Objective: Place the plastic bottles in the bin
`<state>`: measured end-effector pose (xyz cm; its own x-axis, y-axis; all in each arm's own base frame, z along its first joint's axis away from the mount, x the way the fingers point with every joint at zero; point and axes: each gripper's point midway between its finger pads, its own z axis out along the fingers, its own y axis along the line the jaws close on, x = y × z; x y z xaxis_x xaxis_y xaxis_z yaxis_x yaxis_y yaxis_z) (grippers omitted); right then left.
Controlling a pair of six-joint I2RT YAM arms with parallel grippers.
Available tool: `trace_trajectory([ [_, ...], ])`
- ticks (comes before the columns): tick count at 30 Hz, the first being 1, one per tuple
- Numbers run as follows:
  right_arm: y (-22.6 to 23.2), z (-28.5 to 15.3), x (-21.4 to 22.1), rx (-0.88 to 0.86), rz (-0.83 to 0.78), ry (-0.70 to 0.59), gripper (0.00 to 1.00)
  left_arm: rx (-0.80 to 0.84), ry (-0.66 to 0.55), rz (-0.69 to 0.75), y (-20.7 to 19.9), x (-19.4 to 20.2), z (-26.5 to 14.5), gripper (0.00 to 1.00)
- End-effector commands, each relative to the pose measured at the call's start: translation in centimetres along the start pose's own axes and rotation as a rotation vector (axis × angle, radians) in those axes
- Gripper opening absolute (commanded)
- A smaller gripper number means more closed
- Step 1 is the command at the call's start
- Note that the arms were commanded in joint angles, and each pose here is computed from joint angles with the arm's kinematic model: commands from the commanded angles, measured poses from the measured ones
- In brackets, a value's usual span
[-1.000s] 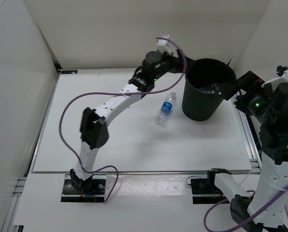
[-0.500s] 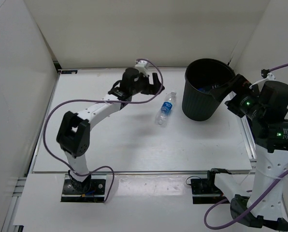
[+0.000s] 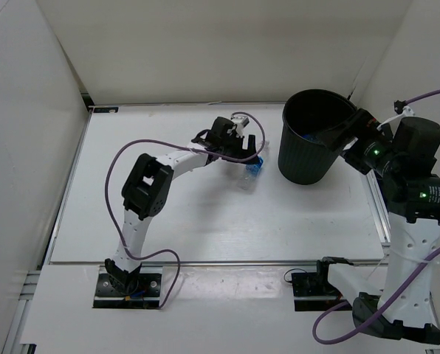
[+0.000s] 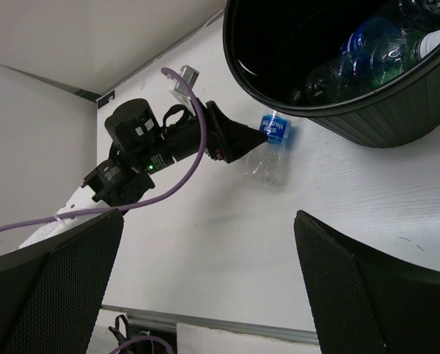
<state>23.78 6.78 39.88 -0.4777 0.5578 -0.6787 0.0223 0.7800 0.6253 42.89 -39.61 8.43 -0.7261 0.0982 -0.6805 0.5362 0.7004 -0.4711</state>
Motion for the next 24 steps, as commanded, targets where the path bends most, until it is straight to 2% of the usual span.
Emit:
trace_trajectory([
  [1, 0.3, 0.7, -0.6, -0.013, -0.005, -0.009, 1.0, 0.096, 0.055, -0.025, -1.8, 0.7, 0.6, 1.0],
  [3, 0.3, 0.7, -0.6, -0.013, 0.004, -0.009, 1.0, 0.136, 0.086, -0.065, -2.4, 1.4, 0.9, 1.0],
  [4, 0.1, 0.7, -0.7, -0.002, 0.004, -0.017, 1.0, 0.146, 0.101, -0.069, -2.3, 2.0, 1.2, 0.97],
  [7, -0.6, 1.0, -0.5, 0.029, 0.023, -0.014, 1.0, 0.17, 0.133, -0.107, -2.2, 2.6, 1.1, 0.81],
  [8, -0.9, 1.5, -0.2, 0.04, 0.049, 0.002, 1.0, 0.164, 0.141, -0.137, -1.1, 2.8, 0.8, 0.64],
  [9, -1.1, 1.7, 0.0, 0.046, 0.062, 0.01, 1.0, 0.186, 0.143, -0.143, -1.2, 2.5, 0.2, 0.56],
  [10, -1.1, 1.7, 0.0, 0.046, 0.073, 0.01, 1.0, 0.188, 0.142, -0.163, -0.9, 2.4, -0.7, 0.51],
  [12, -0.9, 2.0, -0.1, 0.038, 0.073, 0.017, 1.0, 0.174, 0.111, -0.174, -0.1, 1.1, -2.4, 0.5],
  [15, -0.7, 2.2, -0.2, 0.03, 0.083, 0.022, 1.0, 0.14, -0.016, -0.113, -1.0, -3.3, -6.3, 0.5],
  [16, -0.4, 2.0, -0.4, 0.024, 0.079, 0.014, 1.0, 0.121, -0.122, -0.061, -2.4, -7.2, -8.8, 0.5],
  [19, -0.9, 2.0, -0.5, 0.051, 0.094, 0.005, 1.0, 0.078, -0.33, 0.048, -4.6, -14.8, -12.9, 0.5],
  [20, -0.9, 1.6, -0.7, 0.056, 0.09, -0.013, 1.0, 0.113, -0.455, 0.117, -7.8, -19.7, -15.9, 0.53],
  [22, -1.0, 1.0, -0.7, 0.075, 0.102, -0.026, 1.0, 0.142, -0.561, 0.19, -10.3, -23.8, -17.7, 0.61],
  [23, -1.2, 1.1, -0.9, 0.086, 0.102, -0.035, 1.0, 0.198, -0.647, 0.224, -12.6, -27.3, -19.4, 0.66],
  [24, -0.8, 0.5, -1.2, 0.078, 0.098, -0.045, 1.0, 0.255, -0.675, 0.211, -14.0, -28.6, -19.9, 0.68],
])
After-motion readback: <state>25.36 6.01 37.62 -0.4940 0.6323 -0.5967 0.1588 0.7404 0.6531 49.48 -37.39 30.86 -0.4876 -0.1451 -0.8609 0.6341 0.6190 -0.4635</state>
